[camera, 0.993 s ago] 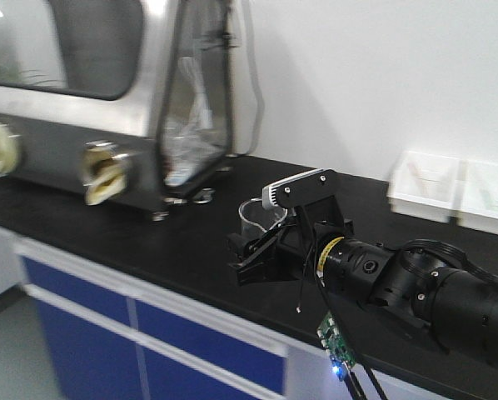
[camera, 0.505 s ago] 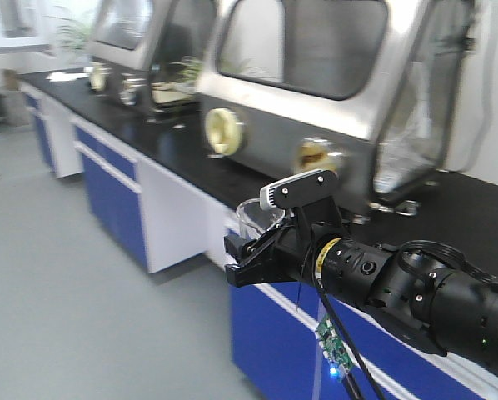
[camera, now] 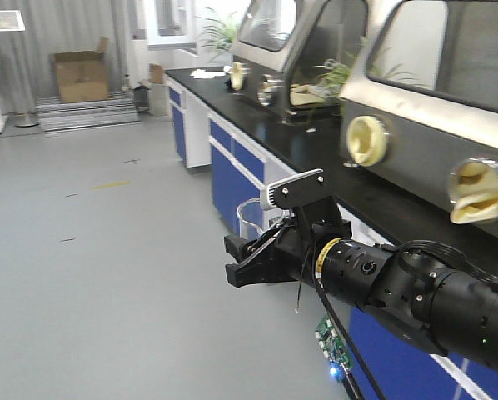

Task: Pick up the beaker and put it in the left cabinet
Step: 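Hold the beaker in the right gripper while the base turns away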

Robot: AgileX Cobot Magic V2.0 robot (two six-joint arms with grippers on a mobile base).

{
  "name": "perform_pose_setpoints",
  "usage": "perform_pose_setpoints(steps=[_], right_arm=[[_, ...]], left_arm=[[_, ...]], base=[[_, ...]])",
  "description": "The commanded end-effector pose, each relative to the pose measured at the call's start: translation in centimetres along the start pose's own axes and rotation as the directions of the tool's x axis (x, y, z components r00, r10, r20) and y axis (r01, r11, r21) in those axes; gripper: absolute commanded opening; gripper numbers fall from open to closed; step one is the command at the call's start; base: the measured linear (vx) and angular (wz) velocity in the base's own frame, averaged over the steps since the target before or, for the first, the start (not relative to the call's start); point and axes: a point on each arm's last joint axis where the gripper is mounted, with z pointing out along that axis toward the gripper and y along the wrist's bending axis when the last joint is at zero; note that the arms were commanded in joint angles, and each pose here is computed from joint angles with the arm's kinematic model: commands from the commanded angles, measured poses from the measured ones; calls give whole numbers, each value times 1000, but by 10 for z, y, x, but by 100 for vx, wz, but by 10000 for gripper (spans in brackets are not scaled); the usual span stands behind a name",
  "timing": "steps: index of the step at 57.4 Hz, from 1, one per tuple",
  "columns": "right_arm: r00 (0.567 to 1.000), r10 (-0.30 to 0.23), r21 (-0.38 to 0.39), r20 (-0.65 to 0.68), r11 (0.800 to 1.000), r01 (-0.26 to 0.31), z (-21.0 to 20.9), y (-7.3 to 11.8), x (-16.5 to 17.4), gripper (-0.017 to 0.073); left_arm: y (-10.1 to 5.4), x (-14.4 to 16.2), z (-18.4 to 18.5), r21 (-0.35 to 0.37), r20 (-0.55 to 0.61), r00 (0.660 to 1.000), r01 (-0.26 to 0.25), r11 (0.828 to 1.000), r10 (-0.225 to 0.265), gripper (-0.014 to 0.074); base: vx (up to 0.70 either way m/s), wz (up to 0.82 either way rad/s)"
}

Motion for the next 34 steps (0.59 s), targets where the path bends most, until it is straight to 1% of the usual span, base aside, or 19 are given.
perform_pose_setpoints(steps=[1,19,34], right_arm=[[990,-9,-34,139,999,14,-15,3,-34,208],[990,-9,-34,139,999,14,-15,3,-34,208],[990,-9,-34,139,999,14,-15,3,-34,208]], left_arm=[[2,-17,-3,-11,120,993,8,1000,-7,-6],[2,-17,-3,-11,120,993,8,1000,-7,-6],[2,-17,-3,-11,120,993,8,1000,-7,-6]], base=[[9,38],[9,37],[13,47]])
